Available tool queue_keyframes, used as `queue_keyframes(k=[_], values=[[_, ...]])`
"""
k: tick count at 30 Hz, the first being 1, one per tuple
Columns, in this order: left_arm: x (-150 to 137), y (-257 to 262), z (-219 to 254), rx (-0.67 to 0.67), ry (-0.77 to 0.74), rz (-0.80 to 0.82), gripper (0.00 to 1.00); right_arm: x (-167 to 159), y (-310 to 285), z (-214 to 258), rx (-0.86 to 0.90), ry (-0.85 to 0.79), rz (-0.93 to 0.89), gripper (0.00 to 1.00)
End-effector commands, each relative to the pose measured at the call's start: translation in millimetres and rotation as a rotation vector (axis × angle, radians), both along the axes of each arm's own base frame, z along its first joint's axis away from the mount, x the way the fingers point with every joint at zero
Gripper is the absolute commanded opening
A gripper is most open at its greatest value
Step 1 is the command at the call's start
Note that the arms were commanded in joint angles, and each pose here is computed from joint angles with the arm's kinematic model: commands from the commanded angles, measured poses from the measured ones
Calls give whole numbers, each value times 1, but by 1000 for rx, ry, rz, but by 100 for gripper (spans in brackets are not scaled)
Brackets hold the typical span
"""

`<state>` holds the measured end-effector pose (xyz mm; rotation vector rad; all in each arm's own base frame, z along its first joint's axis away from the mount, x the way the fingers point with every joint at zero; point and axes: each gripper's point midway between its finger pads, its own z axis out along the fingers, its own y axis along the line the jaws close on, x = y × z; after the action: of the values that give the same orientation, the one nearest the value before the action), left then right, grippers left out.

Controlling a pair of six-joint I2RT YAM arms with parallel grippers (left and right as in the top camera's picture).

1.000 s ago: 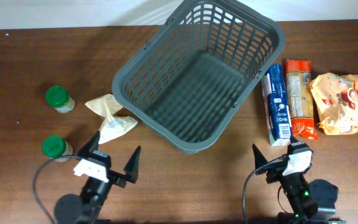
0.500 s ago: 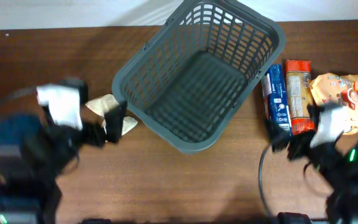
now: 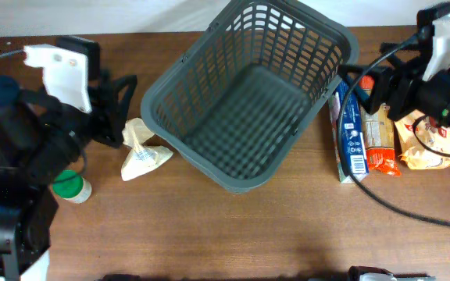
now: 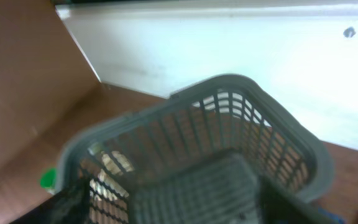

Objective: Pack container

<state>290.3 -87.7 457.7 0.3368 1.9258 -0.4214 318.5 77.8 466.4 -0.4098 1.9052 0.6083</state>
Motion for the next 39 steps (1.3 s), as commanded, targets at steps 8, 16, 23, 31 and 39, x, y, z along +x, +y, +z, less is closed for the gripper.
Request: queue_keyframes(k=[8, 16, 23, 31, 39], values=[[-53, -108, -49, 126, 170, -383, 4, 59, -25, -12, 86, 145, -197, 17], [-90, -171, -103, 337, 281, -598, 2, 92, -20, -75, 52, 346, -223, 4], [-106, -196, -150, 464, 417, -681, 2, 106, -11, -125, -86, 475, -354, 4], [-98, -211, -182, 607, 429, -647, 2, 112, -16, -144, -189, 502, -445, 4], [-81, -218, -218, 710, 491, -604, 2, 119, -16, -171, -215, 575, -441, 4]])
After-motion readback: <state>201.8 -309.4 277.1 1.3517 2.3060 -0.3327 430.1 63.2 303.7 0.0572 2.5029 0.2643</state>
